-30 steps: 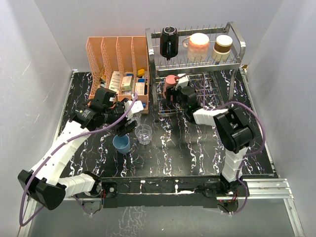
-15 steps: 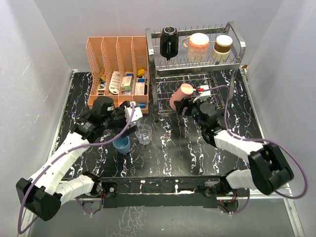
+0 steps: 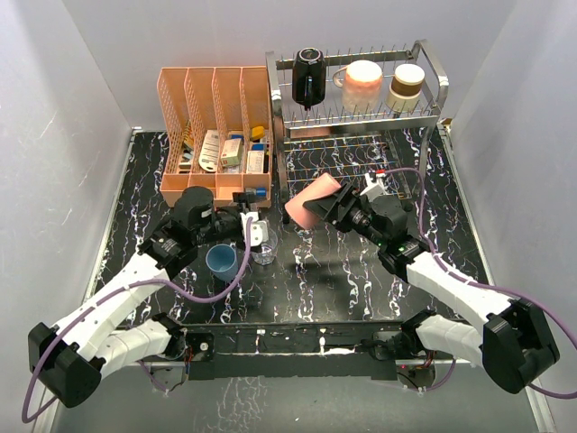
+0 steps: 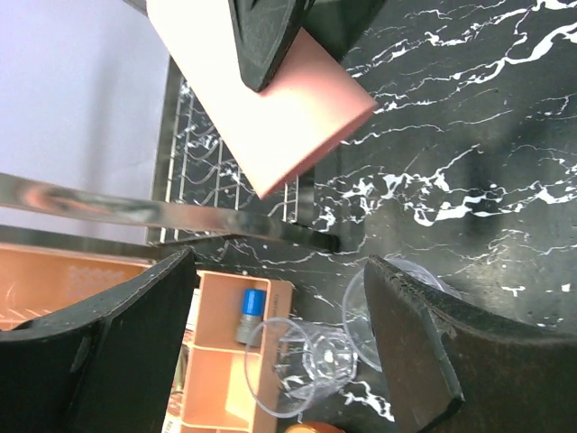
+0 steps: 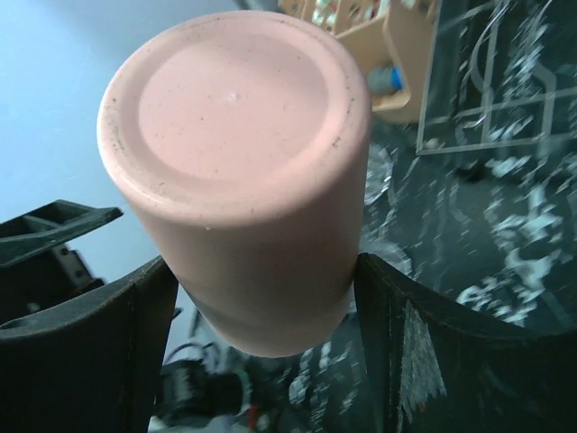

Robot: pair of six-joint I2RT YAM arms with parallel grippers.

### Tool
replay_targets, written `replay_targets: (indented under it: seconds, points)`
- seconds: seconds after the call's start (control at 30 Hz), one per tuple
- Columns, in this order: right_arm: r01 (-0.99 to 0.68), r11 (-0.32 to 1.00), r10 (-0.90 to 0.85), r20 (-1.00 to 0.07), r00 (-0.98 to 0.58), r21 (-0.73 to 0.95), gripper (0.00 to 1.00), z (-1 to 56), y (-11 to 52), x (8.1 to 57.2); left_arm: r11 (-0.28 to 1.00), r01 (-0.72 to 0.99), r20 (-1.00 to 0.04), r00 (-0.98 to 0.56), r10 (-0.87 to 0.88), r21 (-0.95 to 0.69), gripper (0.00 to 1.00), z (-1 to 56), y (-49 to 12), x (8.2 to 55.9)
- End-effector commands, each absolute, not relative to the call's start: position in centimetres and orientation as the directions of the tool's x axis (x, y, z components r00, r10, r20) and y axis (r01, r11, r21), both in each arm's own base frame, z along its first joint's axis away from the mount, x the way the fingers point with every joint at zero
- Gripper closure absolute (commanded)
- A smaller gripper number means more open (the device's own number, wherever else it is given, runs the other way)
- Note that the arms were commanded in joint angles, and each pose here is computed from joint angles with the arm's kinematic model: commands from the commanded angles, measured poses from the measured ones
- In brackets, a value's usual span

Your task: Unload the cups from the dish rack

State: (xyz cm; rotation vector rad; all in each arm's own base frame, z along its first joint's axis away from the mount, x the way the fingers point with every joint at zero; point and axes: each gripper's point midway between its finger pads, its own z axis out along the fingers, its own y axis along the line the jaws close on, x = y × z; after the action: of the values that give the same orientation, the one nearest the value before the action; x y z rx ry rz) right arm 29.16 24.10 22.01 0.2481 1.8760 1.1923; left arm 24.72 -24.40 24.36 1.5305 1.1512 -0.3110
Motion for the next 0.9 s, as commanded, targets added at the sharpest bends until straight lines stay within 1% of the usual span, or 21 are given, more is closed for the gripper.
replay_targets:
  seconds: [0.0, 0.1, 0.23, 0.4, 0.47, 0.57, 0.63, 0.67, 0.7, 0.73, 0.77, 0.8, 0.87]
  points:
    - [-0.201, 0.242, 0.619, -0.310, -0.722, 0.949, 0.79, 26.5, 26.3, 26.8, 0.038, 0.692, -0.648, 0.653, 0.391, 0.721, 0.27, 26.3, -25.7, 23.1]
    - [-0.173, 0.172, 0.604, -0.243, -0.759, 0.970, 0.79, 27.3, 27.3, 26.1, 0.021, 0.650, -0.605, 0.695, 0.389, 0.760, 0.27, 25.9, -26.1, 22.9]
    - [-0.163, 0.135, 0.571, -0.211, -0.793, 0.977, 0.79, 28.5, 28.9, 25.5, 0.021, 0.631, -0.589, 0.712, 0.381, 0.776, 0.28, 26.2, -26.6, 23.2]
    - [-0.169, 0.102, 0.536, -0.198, -0.821, 0.980, 0.77, 29.8, 30.7, 24.3, 0.099, 0.566, -0.559, 0.744, 0.366, 0.818, 0.33, 28.3, -26.9, 24.4]
    - [-0.165, 0.084, 0.535, -0.184, -0.825, 0.983, 0.77, 30.2, 31.0, 24.0, 0.120, 0.550, -0.551, 0.747, 0.372, 0.827, 0.37, 28.7, -26.8, 24.7]
    - [-0.147, 0.042, 0.530, -0.147, -0.835, 0.988, 0.77, 30.6, 31.3, 23.4, 0.116, 0.548, -0.549, 0.753, 0.362, 0.829, 0.51, 28.6, -26.7, 24.3]
    - [-0.141, 0.017, 0.514, -0.130, -0.848, 0.990, 0.75, 30.9, 31.8, 22.9, 0.119, 0.538, -0.543, 0.766, 0.345, 0.835, 0.65, 28.8, -26.6, 23.9]
    - [-0.138, 0.012, 0.505, -0.125, -0.854, 0.990, 0.72, 30.9, 32.1, 22.7, 0.122, 0.532, -0.539, 0.773, 0.336, 0.838, 0.75, 28.9, -26.6, 23.7]
    - [-0.137, 0.008, 0.501, -0.123, -0.856, 0.990, 0.69, 30.9, 32.2, 22.7, 0.124, 0.526, -0.535, 0.777, 0.330, 0.841, 0.85, 28.9, -26.6, 23.6]
    - [-0.143, 0.007, 0.500, -0.127, -0.857, 0.990, 0.63, 30.9, 32.2, 22.7, 0.122, 0.526, -0.534, 0.779, 0.328, 0.842, 0.92, 28.7, -26.7, 23.5]
    - [-0.148, 0.014, 0.509, -0.134, -0.850, 0.989, 0.57, 30.6, 32.2, 22.9, 0.118, 0.530, -0.536, 0.777, 0.329, 0.840, 0.97, 28.6, -26.7, 23.5]
    - [-0.151, 0.020, 0.514, -0.140, -0.846, 0.988, 0.52, 30.5, 32.1, 22.9, 0.112, 0.538, -0.542, 0.772, 0.333, 0.835, 1.00, 28.4, -26.7, 23.5]
    - [-0.157, 0.030, 0.524, -0.149, -0.839, 0.987, 0.39, 30.3, 31.7, 23.0, 0.101, 0.566, -0.563, 0.753, 0.342, 0.818, 1.00, 28.0, -26.7, 23.5]
